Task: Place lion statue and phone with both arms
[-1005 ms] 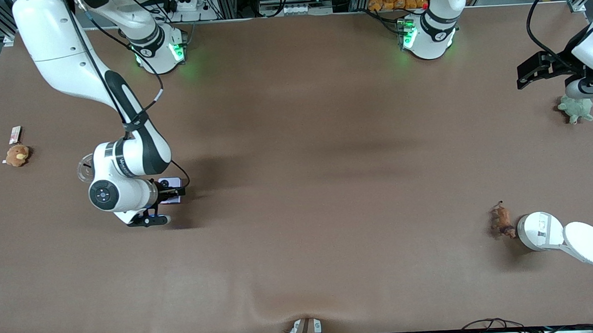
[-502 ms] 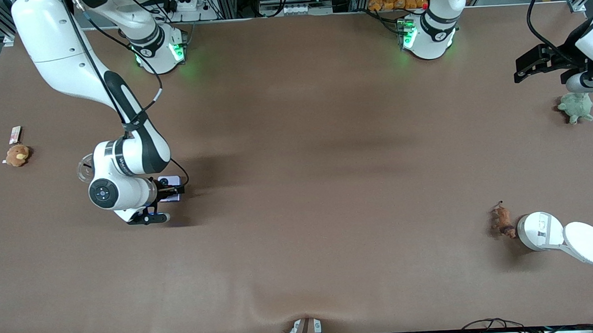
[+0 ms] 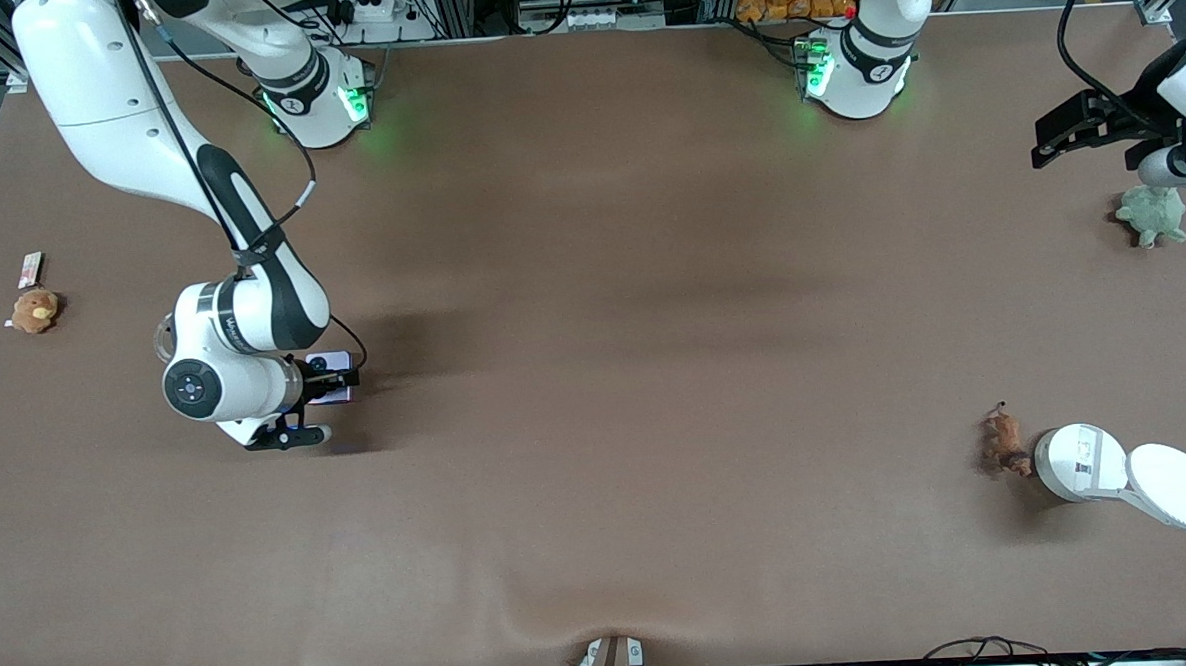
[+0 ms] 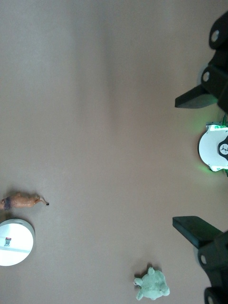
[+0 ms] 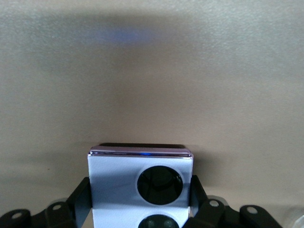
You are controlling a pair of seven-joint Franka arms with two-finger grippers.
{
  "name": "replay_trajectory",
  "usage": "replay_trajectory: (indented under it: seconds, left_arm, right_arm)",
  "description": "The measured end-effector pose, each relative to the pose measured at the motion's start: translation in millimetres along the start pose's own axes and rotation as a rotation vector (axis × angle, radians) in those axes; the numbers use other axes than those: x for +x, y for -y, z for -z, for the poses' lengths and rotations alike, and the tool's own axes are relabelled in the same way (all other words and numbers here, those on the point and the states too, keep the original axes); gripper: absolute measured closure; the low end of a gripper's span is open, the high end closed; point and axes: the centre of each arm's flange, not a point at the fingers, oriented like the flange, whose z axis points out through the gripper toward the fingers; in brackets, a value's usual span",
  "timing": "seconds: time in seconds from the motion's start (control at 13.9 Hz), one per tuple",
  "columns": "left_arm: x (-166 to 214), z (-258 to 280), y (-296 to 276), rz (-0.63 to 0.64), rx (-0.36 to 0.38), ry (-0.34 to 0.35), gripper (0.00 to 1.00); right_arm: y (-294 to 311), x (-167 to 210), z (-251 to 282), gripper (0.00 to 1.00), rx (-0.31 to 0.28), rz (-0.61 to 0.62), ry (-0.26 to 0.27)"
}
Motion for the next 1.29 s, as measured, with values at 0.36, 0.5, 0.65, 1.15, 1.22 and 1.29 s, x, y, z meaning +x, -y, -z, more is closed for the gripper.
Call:
replay_trajectory:
  seconds: [0.36, 0.5, 0.65, 1.15, 1.22, 1.29]
  left_arm:
    - [2.7, 9.9, 0.5, 0.001, 0.002, -0.029, 0.00]
    - [1.5, 18.9, 0.7, 0.001, 0.003, -0.049, 0.00]
    - [2.7, 18.6, 1.8, 0.003, 0.004, -0.049, 0.00]
    - [22.0, 7.5, 10.5, 0.016, 0.032, -0.074, 0.00]
    - [22.4, 8.7, 10.4, 0.016, 0.032, -0.080, 0.00]
    - [22.8, 9.7, 9.9, 0.015, 0.032, -0.086, 0.00]
  right_arm:
    - [-1.1, -0.5, 23.9, 0.00, 0.005, -0.001, 0.040]
    - [1.3, 6.4, 78.0, 0.00, 0.010, 0.004, 0.075]
    - [4.3, 13.8, 153.4, 0.00, 0.015, 0.011, 0.036]
    - [-20.4, -22.9, 384.9, 0.00, 0.023, -0.007, -0.197]
    - [-26.9, -37.2, 410.5, 0.00, 0.025, -0.013, -0.235]
    - [-28.0, -53.5, 430.4, 0.00, 0.026, -0.014, -0.253]
